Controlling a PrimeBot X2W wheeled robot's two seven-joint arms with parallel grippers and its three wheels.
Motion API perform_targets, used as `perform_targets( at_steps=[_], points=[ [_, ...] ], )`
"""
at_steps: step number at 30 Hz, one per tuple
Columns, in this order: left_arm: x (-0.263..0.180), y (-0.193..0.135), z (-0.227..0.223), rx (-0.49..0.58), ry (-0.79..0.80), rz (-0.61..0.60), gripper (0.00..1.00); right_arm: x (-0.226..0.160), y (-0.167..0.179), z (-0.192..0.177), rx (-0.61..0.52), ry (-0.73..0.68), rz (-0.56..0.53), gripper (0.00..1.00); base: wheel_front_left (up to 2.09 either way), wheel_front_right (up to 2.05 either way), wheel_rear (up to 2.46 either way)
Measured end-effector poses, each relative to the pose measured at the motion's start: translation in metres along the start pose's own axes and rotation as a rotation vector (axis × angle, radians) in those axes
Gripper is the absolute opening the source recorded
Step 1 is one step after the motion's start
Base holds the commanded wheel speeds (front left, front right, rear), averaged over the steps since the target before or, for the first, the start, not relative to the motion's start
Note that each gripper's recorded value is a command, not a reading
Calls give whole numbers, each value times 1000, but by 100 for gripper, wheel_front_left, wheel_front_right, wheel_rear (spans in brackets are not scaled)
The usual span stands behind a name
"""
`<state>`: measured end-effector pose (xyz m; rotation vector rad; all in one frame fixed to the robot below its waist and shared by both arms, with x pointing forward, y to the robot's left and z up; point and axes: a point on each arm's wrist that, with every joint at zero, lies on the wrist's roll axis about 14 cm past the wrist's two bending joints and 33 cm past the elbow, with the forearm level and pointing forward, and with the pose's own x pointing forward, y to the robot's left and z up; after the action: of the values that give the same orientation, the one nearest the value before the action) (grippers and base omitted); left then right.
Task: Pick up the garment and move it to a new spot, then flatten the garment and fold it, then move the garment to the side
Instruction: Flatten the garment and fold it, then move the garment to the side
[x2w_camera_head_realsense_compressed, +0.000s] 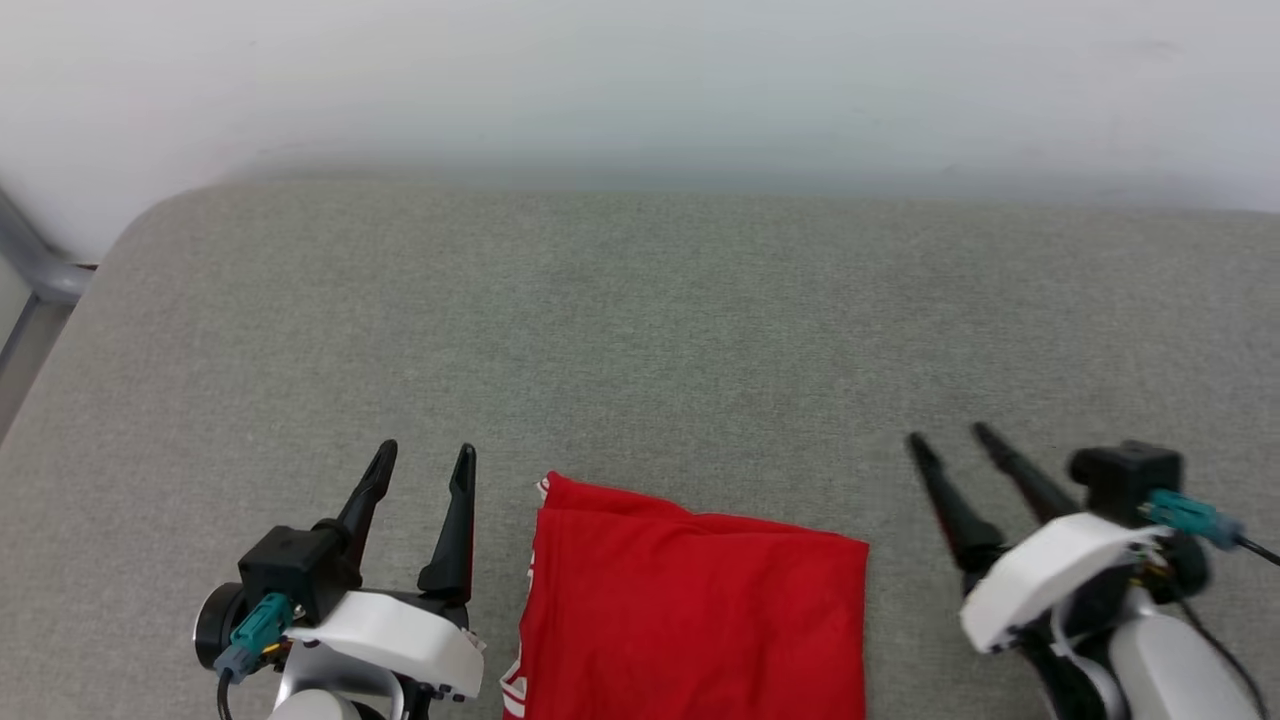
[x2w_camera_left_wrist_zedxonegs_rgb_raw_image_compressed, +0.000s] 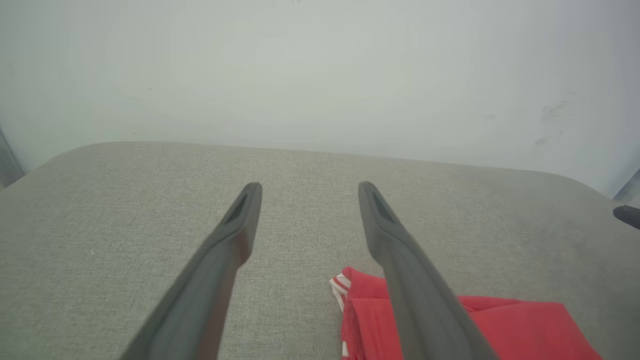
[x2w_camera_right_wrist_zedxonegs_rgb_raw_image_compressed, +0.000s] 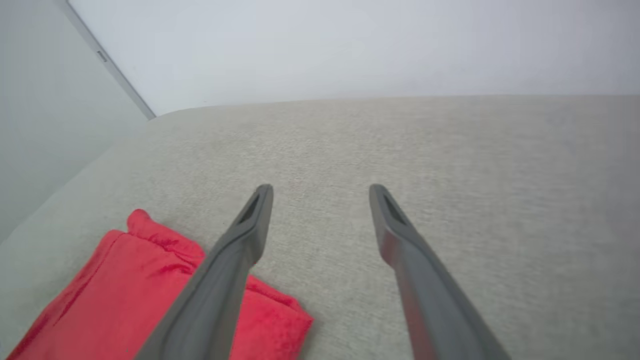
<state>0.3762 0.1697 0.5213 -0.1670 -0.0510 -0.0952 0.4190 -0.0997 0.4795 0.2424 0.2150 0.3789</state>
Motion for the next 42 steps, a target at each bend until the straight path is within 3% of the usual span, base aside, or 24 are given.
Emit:
perform_targets(
  at_steps=[4,9,20,30,35,42],
  points=[
    [0,-3,2,1,-8,-6,100,-25,-36,33,-86,-143,-148,100,0,0,0],
    [3,-4,6,22,-26,-12,100,-55,-47,61,-167,-261,-244,100,0,0,0],
    [-7,-2,8,59,-44,-5,100,-99,-36,64,-198,-277,-290,100,0,0,0],
    [-12,-1,5,44,-46,12,100,-105,-32,67,-169,-274,-289,100,0,0,0],
    [-10,-1,3,40,-43,17,100,-102,-43,53,-147,-192,-317,100,0,0,0],
    [2,5,6,30,-62,33,100,-88,-52,-32,42,189,-283,100,0,0,0]
  ],
)
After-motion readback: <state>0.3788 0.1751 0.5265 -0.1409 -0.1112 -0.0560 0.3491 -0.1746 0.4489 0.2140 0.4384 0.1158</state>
